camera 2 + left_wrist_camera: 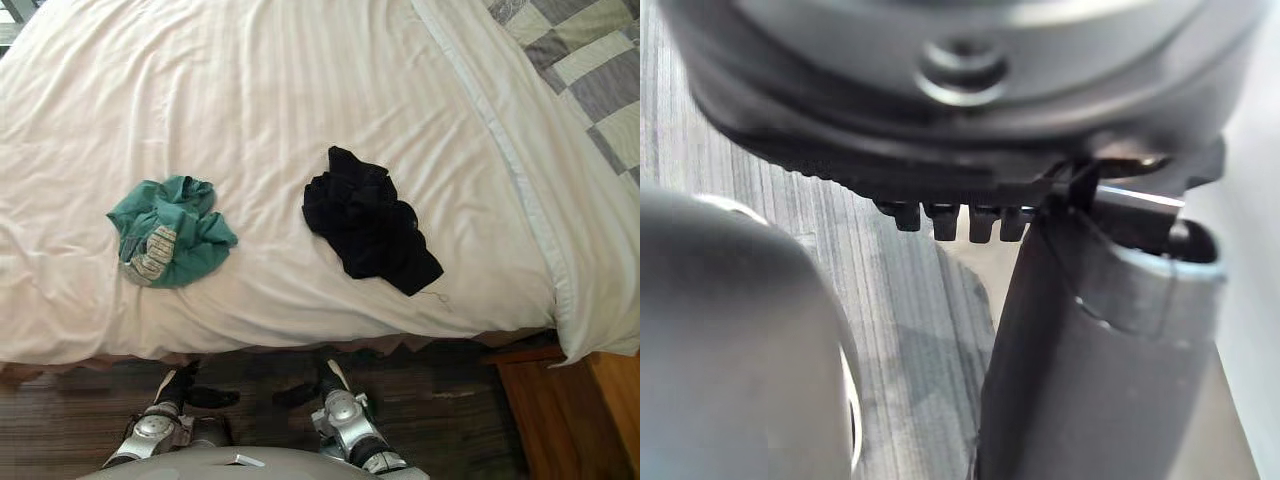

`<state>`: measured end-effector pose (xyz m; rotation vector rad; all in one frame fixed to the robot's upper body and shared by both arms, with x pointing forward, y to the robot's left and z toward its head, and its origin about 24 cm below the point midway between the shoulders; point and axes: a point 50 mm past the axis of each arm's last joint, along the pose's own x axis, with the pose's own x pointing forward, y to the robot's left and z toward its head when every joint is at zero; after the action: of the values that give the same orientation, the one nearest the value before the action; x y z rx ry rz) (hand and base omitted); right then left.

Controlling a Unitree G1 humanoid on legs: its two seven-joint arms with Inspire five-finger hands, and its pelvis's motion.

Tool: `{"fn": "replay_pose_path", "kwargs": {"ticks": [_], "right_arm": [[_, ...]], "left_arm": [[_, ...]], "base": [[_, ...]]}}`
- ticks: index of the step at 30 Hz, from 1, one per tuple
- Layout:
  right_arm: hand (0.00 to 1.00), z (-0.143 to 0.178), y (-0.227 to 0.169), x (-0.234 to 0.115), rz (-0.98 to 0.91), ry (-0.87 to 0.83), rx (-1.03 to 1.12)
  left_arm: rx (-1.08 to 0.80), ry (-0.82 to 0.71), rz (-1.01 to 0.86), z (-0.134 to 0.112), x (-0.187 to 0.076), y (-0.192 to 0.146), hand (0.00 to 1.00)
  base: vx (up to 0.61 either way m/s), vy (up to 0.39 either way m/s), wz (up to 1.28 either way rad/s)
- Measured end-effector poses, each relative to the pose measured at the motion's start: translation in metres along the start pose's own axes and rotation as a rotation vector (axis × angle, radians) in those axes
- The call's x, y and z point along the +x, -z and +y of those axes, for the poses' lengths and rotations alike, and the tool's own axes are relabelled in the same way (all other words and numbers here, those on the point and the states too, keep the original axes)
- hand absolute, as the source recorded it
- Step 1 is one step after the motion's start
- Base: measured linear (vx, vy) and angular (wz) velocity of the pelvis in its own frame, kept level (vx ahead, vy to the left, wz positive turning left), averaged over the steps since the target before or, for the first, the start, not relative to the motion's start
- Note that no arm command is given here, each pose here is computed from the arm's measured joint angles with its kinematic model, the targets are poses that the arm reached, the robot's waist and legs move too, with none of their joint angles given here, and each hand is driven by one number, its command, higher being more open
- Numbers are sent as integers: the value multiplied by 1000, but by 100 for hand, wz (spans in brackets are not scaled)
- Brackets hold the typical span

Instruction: Tidy up the quilt and then pick up the clothes from the bed and put them into the laundry hamper

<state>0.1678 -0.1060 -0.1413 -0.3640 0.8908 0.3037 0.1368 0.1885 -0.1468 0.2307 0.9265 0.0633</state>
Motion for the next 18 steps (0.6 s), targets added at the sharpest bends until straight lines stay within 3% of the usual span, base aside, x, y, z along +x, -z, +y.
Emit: {"fn": "replay_pose_path", "kwargs": {"ticks": [4,10,18], "right_arm": [[100,8,5,-3,-3,-12,3],[100,-5,15,-4,37,68,127],[100,-37,47,-11,165,263,500]], "left_arm": [[1,-10,-4,4,1,-2,100],[-20,15,20,-5,0,1,100],[-171,-51,90,4,-1,14,100]], "base": [[21,30,27],[-10,-103,60],[-22,-8,1]]}}
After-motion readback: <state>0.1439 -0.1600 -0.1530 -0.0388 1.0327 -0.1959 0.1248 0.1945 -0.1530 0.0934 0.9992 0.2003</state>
